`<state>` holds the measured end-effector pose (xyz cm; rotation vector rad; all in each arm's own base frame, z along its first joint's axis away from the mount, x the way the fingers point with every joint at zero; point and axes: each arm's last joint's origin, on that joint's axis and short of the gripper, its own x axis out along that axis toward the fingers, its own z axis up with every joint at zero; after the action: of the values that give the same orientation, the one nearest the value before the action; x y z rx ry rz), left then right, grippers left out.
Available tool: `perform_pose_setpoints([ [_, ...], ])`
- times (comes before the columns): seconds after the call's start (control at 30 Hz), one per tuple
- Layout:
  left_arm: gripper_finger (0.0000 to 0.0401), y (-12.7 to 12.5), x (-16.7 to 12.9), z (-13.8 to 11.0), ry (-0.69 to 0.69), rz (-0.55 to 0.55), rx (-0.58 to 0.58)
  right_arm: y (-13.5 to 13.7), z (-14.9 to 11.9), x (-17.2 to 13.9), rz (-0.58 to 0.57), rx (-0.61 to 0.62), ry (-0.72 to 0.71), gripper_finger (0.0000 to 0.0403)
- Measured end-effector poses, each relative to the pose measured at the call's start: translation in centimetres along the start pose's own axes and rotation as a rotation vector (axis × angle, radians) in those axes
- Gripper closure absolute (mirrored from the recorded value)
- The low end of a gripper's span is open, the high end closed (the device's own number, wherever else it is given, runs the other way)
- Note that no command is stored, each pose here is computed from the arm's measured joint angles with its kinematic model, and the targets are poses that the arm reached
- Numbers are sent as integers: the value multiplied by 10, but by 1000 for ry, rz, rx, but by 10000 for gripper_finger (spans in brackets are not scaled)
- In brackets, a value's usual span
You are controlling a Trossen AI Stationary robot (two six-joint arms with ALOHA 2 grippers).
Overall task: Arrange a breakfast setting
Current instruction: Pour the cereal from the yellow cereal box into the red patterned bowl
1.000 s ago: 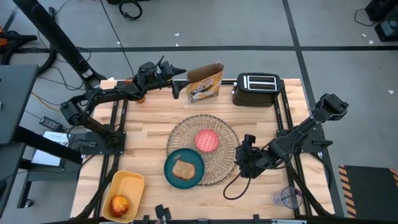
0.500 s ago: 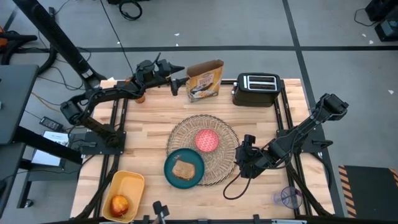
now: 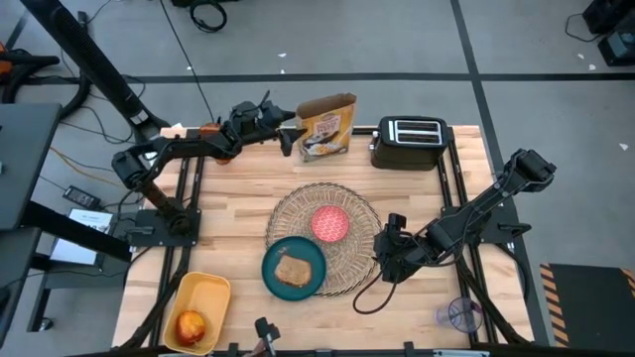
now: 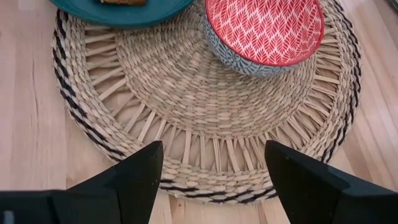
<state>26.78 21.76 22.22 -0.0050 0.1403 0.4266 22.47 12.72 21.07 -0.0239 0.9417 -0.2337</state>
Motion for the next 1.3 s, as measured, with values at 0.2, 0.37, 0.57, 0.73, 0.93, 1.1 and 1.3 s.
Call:
perform_pose_setpoints([
  [0.2, 87, 0, 11, -15, -5, -33, -5, 0, 3, 1, 8, -7, -16, 114],
  [0.37, 87, -8, 22, -32, 0, -159, 4, 2, 8, -1, 38, -72, -73, 111],
  [0.57, 94, -14, 28, -41, 11, -143, 31, -9, 19, -26, 37, -96, -214, 110],
  [0.73, 120, -17, 36, -58, 60, -78, 30, -23, 24, -49, -9, -101, -318, 110],
  [0.93, 179, -22, 40, -61, 44, -13, 25, -29, 25, -57, -29, -88, -358, 110],
  [1.1, 251, -22, 39, -50, -39, -7, -16, -28, 24, -54, -44, -106, -347, 110],
  [1.3, 335, -19, 38, -48, -67, -1, -39, -28, 25, -54, -66, -100, -355, 110],
])
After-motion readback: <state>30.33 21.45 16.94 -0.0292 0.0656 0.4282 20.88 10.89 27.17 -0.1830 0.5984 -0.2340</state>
